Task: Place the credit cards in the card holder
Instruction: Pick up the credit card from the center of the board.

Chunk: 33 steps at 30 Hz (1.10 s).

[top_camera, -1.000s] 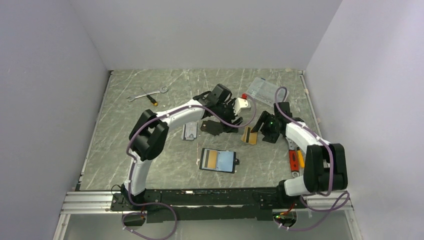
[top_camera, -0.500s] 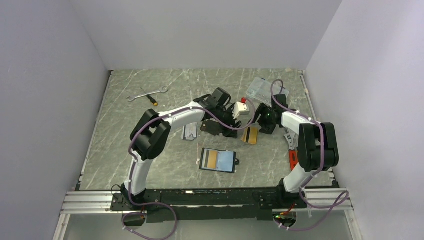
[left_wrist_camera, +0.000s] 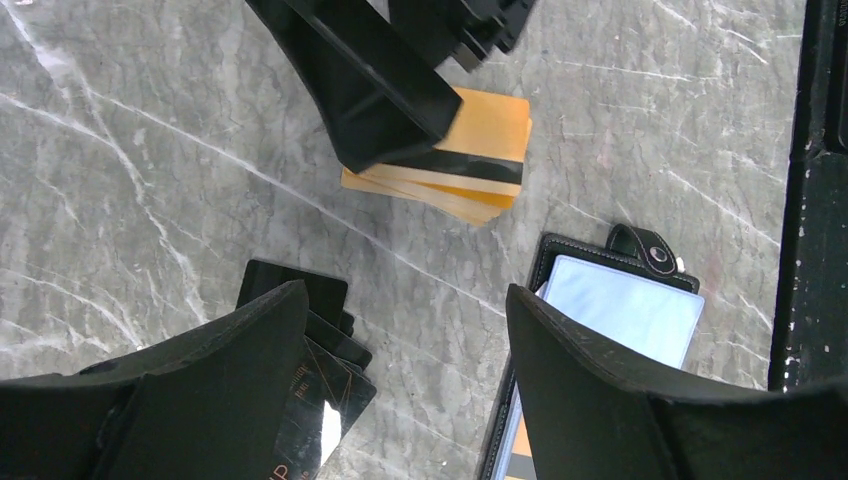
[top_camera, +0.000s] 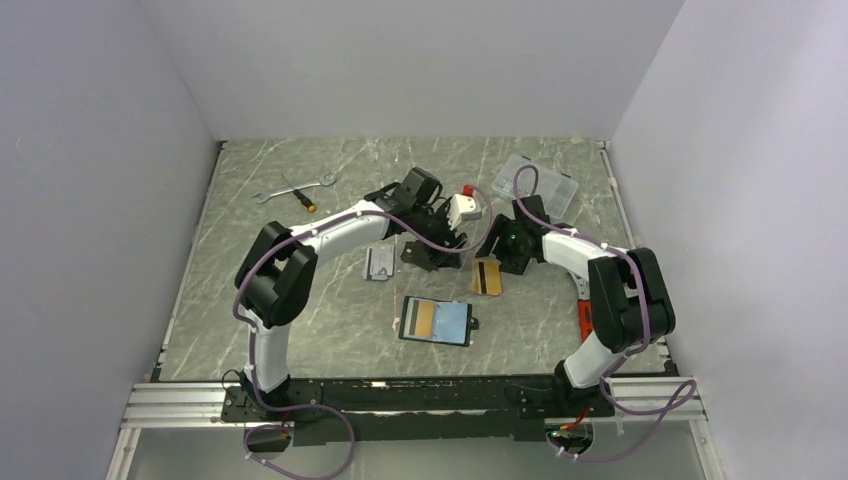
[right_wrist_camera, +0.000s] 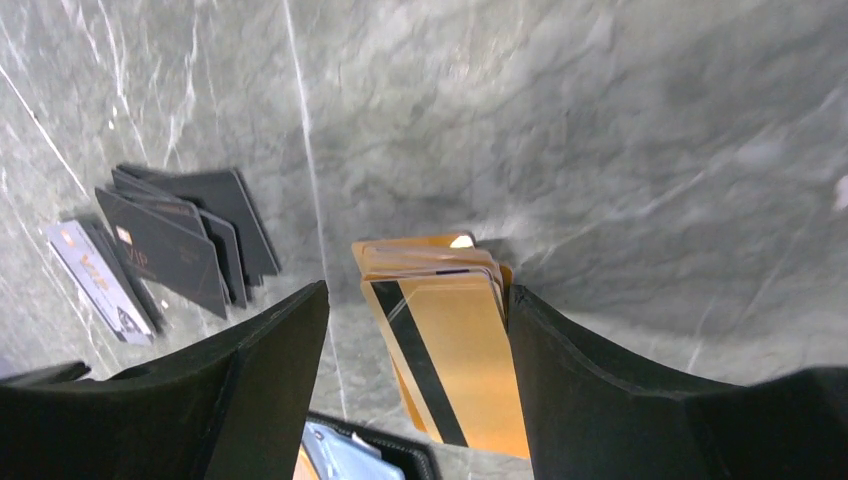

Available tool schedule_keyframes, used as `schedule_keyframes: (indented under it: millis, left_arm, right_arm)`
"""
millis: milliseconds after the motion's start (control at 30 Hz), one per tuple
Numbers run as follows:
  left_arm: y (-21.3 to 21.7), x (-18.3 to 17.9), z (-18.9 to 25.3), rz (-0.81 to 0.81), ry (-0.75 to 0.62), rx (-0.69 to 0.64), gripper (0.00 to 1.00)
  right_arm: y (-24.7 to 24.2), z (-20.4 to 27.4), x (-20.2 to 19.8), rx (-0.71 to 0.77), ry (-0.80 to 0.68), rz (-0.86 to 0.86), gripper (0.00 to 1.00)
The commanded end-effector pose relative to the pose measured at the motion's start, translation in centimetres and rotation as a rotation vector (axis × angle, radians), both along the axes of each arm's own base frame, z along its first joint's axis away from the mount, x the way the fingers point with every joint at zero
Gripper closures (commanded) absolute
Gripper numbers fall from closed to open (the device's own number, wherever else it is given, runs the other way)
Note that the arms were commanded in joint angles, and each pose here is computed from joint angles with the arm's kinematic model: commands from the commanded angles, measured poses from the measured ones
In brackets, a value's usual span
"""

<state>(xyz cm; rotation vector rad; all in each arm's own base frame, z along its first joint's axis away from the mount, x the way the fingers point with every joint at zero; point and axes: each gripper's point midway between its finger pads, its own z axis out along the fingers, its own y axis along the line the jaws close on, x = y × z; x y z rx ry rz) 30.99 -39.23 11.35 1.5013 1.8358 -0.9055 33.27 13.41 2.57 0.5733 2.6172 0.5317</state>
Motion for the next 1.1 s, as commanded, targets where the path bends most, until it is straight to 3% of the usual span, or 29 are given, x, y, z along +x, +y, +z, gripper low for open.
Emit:
schedule_keyframes:
  millis: [0,167,333,500,700,1067]
  left_arm:
    - [0.1,-0.1,1.5,-0.009,-0.038,-0.025,0.22]
    - [-0.6,0.4,0.2,0.0,-0.049,0.003,0.23]
    - [-1.9,0.7,-1.6,-0.01,-0.067,0.055,0.23]
    - [-3.2,0.8,-3.3,-0.008,-0.097,0.114,0.24]
    - [-4.1,1.5,-3.8,0.029,-0.131,0.11,0.25]
    - [-6.5,2.2,-4.0,0.039,-0.184,0.12,0.25]
  right_arm:
    - [-0.1,-2.8,-5.2,-0.043,0.174,-0.035,0.31]
    - [-1.6,-1.7,-4.9,-0.056,0.145,-0.047,0.28]
    - [-2.7,-0.2,-4.7,0.04,0.077,-0.053,0.27]
    - [-1.7,-1.1,-5.9,0.146,0.08,-0.042,0.34]
    - [-1.5,-1.7,-5.8,0.232,0.062,-0.036,0.5]
    - [-2.1,-3.6,-6.9,0.301,0.096,-0.055,0.55]
